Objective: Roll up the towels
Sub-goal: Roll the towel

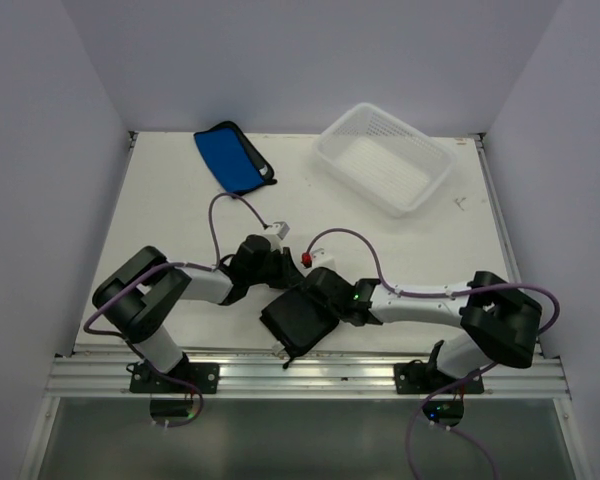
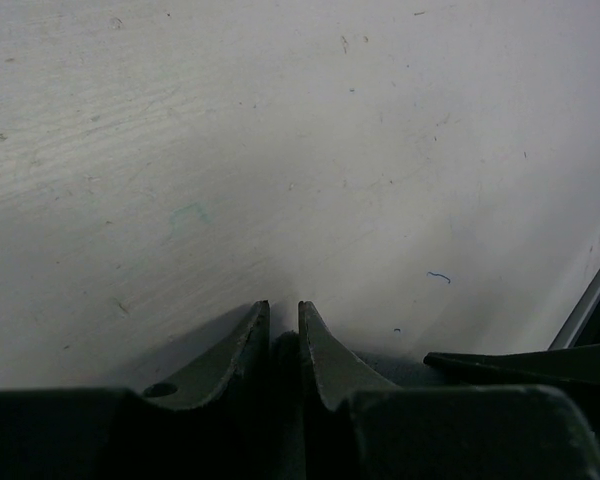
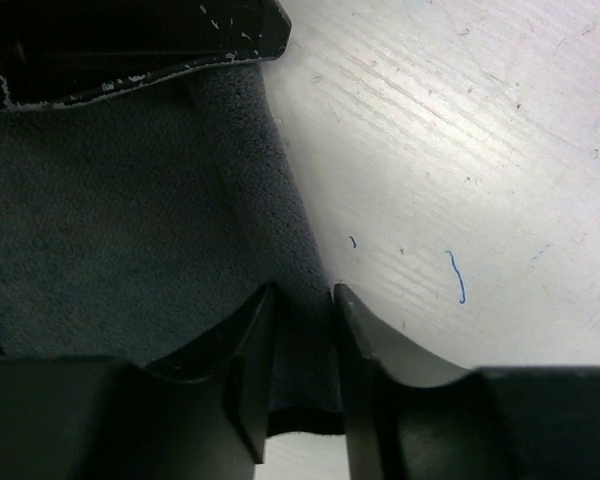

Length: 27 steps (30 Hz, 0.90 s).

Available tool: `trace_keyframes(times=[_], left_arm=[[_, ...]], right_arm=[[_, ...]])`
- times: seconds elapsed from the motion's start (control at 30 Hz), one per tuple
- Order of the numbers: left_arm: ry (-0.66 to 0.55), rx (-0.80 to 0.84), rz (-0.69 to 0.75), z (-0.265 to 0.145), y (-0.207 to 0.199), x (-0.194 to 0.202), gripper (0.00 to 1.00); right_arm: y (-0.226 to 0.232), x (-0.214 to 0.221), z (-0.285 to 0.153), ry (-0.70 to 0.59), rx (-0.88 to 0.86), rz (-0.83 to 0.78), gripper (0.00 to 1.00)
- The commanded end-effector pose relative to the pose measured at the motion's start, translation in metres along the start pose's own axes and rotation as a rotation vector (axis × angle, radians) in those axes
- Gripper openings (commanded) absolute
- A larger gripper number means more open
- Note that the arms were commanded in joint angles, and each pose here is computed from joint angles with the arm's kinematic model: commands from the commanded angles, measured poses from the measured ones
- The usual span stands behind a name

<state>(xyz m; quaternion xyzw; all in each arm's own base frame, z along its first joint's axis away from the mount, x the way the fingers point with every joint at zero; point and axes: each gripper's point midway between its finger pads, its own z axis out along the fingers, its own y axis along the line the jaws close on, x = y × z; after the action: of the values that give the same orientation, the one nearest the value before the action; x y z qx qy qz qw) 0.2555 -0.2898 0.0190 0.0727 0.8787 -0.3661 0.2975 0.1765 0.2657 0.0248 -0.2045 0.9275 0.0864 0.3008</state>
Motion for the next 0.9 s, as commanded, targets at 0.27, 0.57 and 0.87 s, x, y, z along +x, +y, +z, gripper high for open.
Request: trace_keyframes(times=[0.27, 0.57, 0.87], left_arm=[[-0.061, -0.026, 0.059, -0.003, -0.008, -0.034, 0.22], [-0.129, -0.101, 0.034, -0.017, -0.017, -0.105, 0.32], [-0.100, -0.044, -0.057, -0.012, -0.028, -0.104, 0.33]], right_arm=[[0.006, -0.018, -0.005, -0.035, -0.018, -0.031, 0.02], [-0.011, -0.050, -0.009, -0.167, 0.196, -0.041, 0.00], [-0.002, -0.068, 0.002, -0.252, 0.333, -0.066, 0.00]])
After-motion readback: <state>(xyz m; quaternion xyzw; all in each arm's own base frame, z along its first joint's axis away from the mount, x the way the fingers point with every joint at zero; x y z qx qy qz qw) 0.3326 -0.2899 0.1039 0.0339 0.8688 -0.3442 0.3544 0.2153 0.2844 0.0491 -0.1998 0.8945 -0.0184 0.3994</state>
